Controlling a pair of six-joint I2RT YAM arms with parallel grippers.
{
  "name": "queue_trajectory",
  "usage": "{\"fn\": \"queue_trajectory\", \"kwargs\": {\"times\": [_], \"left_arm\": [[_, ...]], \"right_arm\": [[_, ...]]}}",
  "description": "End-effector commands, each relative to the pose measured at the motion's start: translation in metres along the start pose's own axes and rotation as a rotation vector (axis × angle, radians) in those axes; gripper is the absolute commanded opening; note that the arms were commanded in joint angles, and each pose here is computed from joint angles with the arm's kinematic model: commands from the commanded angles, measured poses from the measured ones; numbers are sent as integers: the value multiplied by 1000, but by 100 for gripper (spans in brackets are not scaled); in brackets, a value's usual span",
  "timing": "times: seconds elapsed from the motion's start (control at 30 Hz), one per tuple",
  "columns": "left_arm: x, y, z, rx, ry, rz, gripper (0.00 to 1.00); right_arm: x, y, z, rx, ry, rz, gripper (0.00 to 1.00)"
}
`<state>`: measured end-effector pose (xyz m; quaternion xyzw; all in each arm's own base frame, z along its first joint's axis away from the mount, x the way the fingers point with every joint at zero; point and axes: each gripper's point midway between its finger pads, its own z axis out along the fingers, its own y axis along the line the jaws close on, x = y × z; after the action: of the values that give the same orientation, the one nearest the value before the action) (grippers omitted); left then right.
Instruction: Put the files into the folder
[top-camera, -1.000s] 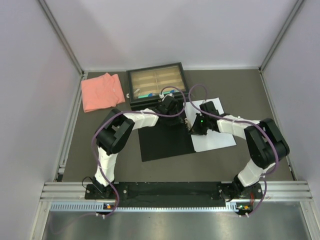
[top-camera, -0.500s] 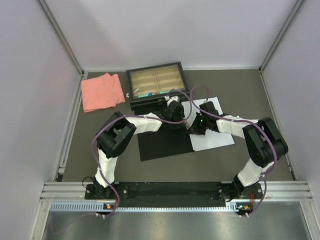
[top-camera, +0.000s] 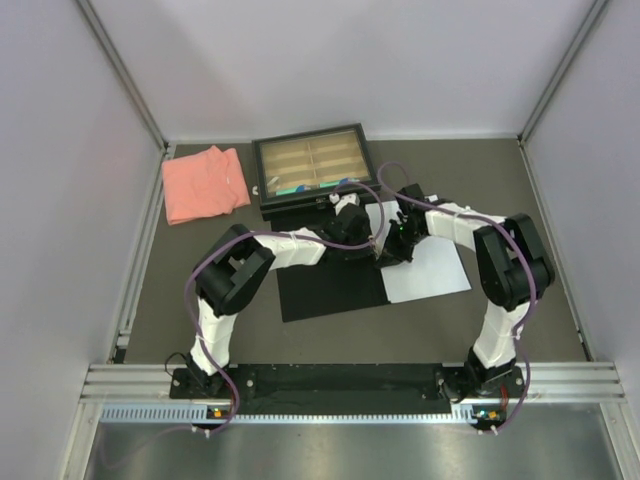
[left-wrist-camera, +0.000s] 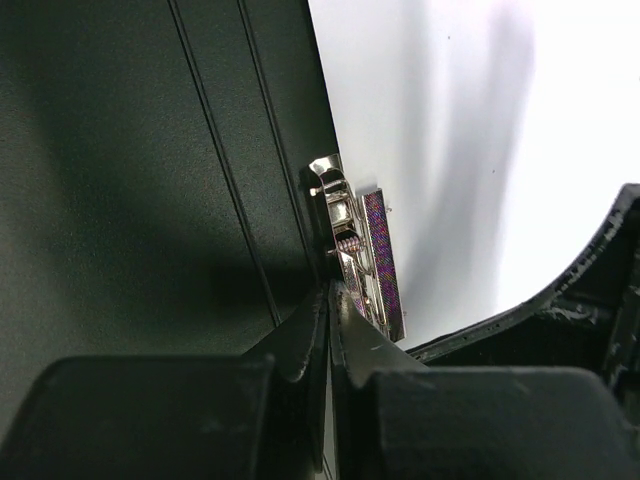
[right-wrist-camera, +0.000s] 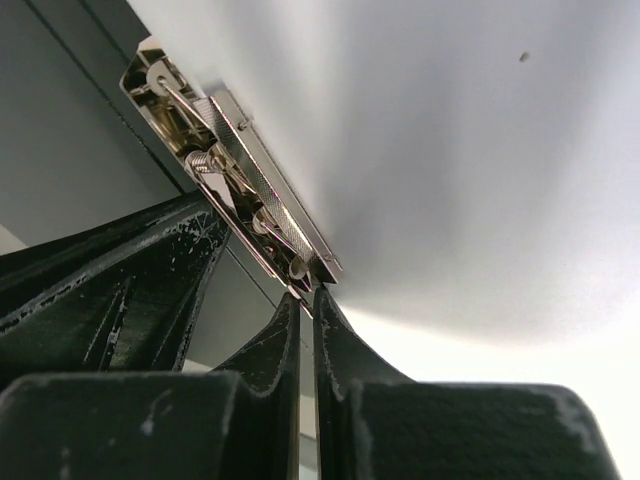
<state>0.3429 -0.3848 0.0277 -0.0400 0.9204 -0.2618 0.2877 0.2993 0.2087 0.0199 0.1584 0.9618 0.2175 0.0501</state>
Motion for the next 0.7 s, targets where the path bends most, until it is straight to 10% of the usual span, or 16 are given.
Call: {"fn": "queue_trajectory", "kwargs": {"times": [0.0,0.47,0.67], "left_arm": [[68,31,10,-36,219,19,4],[71,27,6,62,245,-6,2],[70,21,4,85,247,-15,2]], "right_arm": [[15,-61,12,275,104,58,0],[2,-16,7,14,30,-64,0],[-10,6,-8,-73,-36,-138,16]]}}
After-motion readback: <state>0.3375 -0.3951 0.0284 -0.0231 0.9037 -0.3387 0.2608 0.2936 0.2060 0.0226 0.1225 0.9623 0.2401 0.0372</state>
